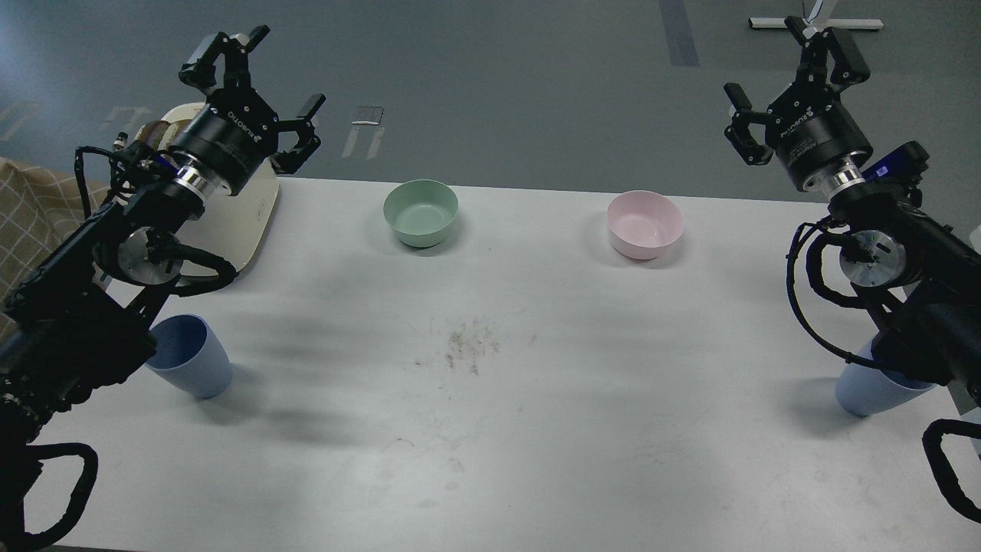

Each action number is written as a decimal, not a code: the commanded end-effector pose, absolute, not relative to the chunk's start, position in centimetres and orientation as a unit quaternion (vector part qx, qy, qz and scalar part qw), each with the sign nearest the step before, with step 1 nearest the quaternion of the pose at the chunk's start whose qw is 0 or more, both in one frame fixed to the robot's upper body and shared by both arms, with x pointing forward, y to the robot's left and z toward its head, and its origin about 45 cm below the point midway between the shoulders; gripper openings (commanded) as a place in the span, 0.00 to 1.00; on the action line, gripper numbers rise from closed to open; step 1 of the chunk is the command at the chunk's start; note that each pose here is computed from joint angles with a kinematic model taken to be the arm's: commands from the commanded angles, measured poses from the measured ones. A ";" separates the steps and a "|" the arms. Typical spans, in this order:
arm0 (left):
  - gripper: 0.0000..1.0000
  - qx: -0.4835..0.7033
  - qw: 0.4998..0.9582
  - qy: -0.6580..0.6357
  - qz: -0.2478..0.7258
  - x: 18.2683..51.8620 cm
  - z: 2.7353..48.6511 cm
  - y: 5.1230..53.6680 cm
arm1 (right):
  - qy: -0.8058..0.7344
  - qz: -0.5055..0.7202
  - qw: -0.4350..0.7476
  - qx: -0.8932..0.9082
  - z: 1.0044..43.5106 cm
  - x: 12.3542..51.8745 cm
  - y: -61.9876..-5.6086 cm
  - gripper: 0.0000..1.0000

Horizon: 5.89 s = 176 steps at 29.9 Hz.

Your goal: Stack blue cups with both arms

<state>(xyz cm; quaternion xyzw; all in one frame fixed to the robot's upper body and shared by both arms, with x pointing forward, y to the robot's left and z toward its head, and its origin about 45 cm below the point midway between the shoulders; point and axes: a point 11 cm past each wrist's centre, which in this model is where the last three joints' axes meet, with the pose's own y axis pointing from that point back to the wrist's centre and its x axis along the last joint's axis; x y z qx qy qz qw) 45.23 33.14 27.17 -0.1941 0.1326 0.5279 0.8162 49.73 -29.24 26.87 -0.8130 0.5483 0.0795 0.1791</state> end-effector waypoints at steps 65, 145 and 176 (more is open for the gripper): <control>0.98 -0.187 0.829 0.127 0.511 44.5 27.3 32.2 | 0.450 -0.078 0.031 -0.889 35.4 48.9 -29.8 1.00; 0.93 0.570 0.754 -0.279 0.166 26.7 23.5 48.9 | 0.426 -0.108 -0.030 -0.898 34.2 45.9 -32.2 1.00; 0.00 0.569 0.759 -0.266 0.171 26.4 20.6 49.0 | 0.430 -0.096 -0.030 -0.897 33.1 45.6 -32.5 1.00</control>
